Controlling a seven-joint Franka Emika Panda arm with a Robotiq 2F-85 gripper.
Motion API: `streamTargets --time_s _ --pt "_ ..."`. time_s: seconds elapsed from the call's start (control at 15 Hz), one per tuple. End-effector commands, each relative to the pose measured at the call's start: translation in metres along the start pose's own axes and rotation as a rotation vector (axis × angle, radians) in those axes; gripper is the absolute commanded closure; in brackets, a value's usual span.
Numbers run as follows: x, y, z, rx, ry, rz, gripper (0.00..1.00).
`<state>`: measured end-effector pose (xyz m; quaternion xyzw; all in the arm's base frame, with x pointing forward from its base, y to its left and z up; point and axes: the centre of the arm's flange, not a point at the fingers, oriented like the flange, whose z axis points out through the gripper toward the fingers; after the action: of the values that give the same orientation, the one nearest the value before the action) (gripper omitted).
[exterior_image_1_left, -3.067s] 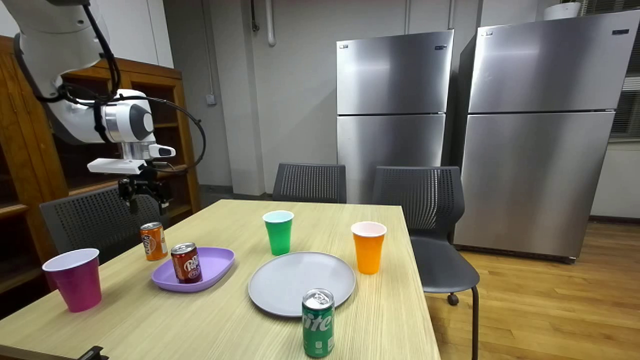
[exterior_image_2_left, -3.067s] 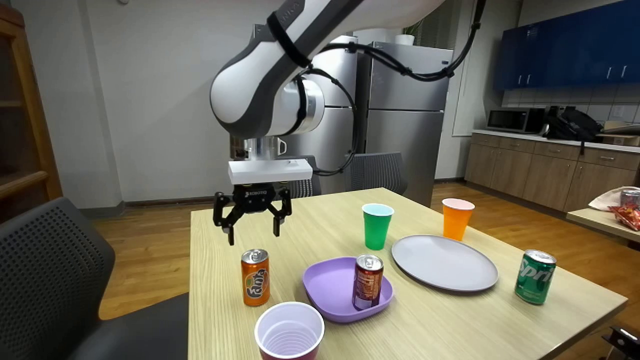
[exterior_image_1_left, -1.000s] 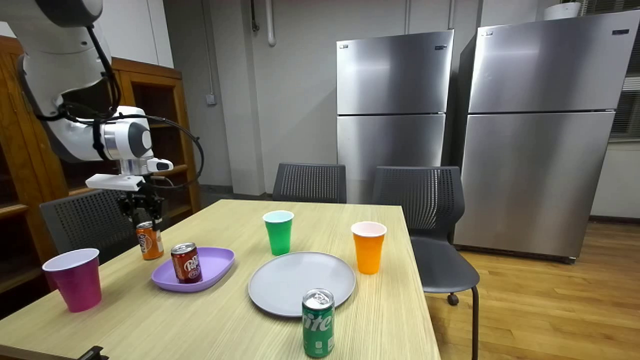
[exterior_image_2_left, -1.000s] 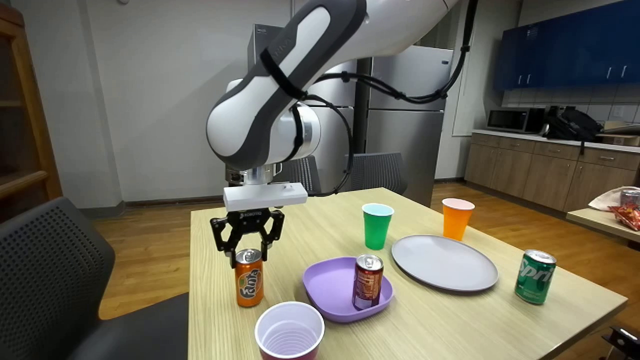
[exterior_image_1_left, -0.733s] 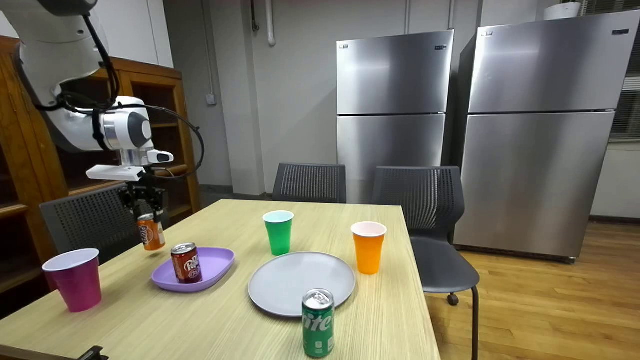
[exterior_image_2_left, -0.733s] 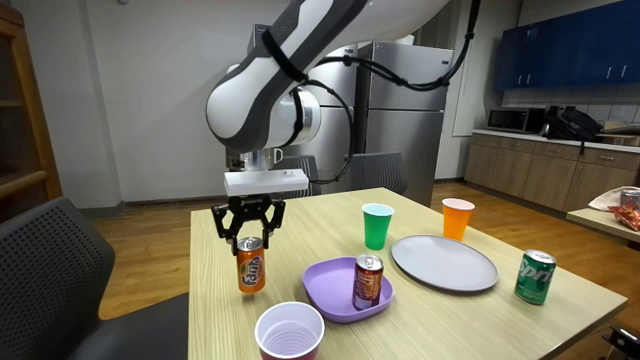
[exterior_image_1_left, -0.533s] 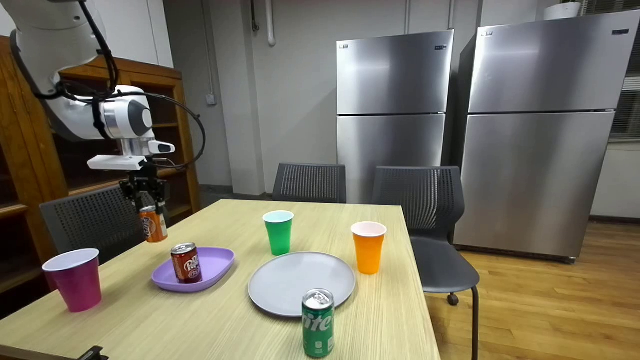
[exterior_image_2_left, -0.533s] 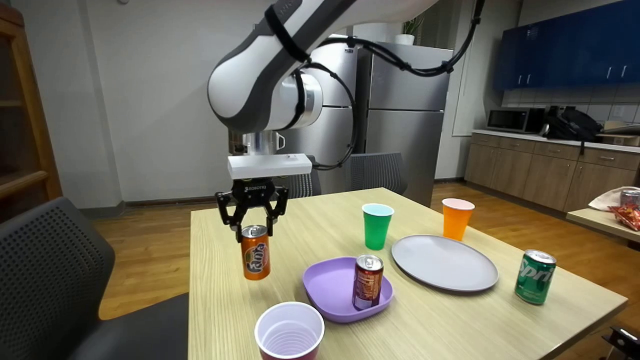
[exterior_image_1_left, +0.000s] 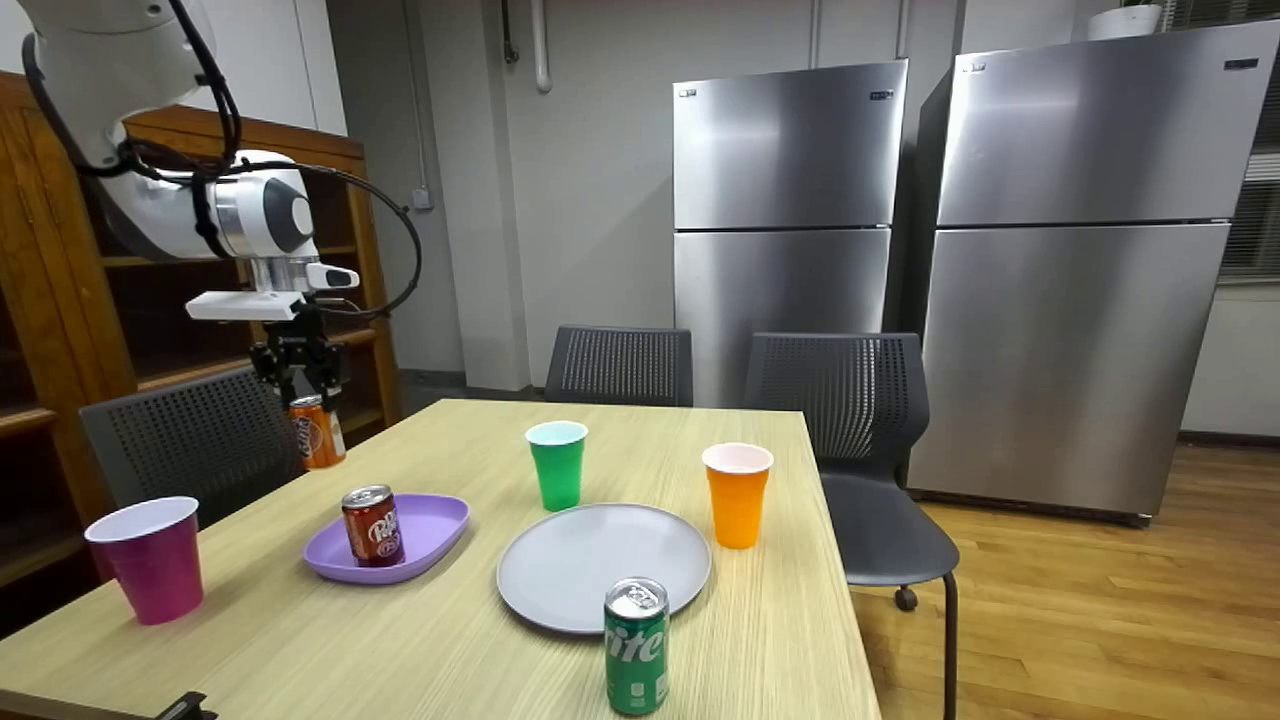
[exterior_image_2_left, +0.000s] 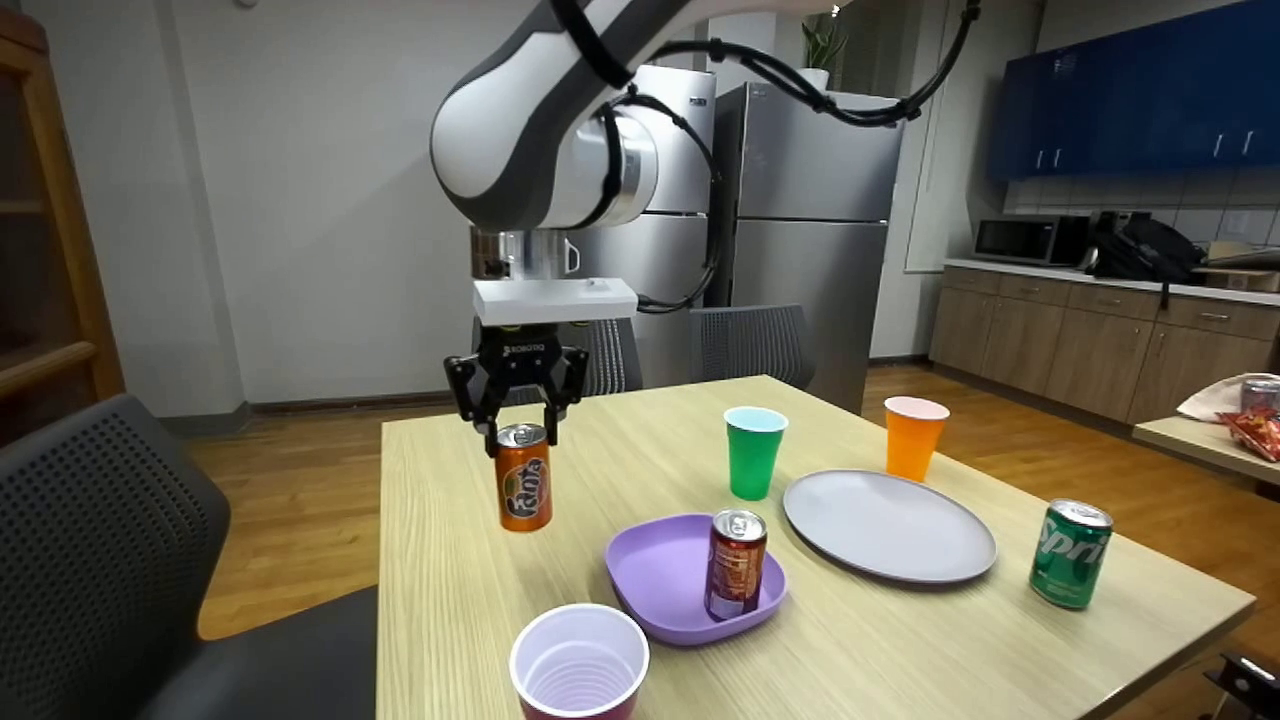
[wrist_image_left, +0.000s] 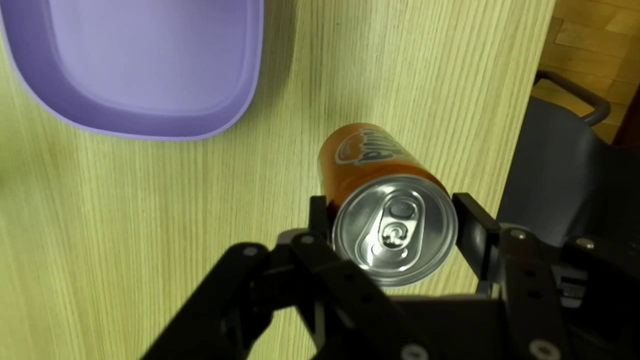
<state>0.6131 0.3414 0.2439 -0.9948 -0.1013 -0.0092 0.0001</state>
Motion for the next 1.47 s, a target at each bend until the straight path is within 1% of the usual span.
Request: streamTargets --time_s 0.0,0.33,0.47,0.67,0.8,1.13,1.4 --pt "-0.016 0.03 -0.007 -0.009 -0.002 -0.022 0.62" --pt "-0.023 0.07 -0.001 -0.019 -0.019 -0.005 0.62" --pt "-0.026 0.079 -0.001 -0.019 -0.019 -0.003 0.62" --pt "-0.029 0.081 -0.008 -0.023 0.004 0.014 0.62" --pt "-0.033 0.082 -0.008 -0.03 -0.002 0.015 0.62" --pt "-0.037 0.084 0.007 -0.009 0.0 -0.006 0.62" --pt "-0.038 0.085 0.019 -0.008 0.009 -0.01 0.62"
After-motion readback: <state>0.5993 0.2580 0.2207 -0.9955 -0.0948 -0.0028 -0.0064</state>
